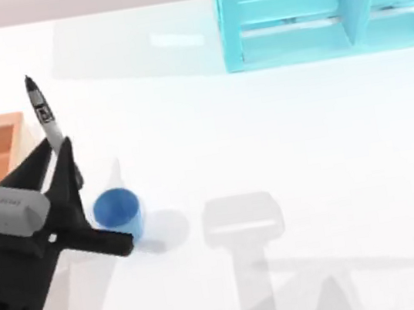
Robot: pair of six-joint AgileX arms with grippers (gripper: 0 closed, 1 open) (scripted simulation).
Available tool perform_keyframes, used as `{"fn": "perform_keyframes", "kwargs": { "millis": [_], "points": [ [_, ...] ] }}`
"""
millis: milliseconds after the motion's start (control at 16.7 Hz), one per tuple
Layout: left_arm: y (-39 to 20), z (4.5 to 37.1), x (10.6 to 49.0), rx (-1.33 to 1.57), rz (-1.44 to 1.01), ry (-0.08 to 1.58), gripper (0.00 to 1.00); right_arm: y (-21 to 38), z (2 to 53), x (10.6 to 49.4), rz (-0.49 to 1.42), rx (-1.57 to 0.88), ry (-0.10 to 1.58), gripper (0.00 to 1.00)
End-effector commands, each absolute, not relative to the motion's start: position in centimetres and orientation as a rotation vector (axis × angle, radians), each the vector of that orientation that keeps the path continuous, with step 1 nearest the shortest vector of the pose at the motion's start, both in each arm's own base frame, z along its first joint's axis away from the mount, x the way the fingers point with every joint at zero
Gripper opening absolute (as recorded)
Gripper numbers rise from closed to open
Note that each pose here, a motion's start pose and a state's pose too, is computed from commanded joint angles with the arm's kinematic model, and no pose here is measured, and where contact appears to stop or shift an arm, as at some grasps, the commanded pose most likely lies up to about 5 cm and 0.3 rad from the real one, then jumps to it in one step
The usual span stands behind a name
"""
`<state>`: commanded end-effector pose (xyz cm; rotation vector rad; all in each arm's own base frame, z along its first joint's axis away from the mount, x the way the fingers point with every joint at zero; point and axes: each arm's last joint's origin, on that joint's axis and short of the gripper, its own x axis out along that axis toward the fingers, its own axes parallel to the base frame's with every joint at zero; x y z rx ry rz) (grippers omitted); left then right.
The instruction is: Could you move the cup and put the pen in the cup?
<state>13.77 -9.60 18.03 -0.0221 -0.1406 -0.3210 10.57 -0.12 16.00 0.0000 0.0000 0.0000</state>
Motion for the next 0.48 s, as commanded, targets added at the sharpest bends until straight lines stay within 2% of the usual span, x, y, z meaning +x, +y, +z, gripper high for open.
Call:
{"fn": "perform_keyframes", "kwargs": {
  "millis": [480],
  "points": [
    [-9.64, 17.99, 13.77, -0.023, -0.325, -0.149, 0.00, -0.12, 16.00, 10.57, 0.000, 0.000, 0.000, 1.00]
  ]
}}
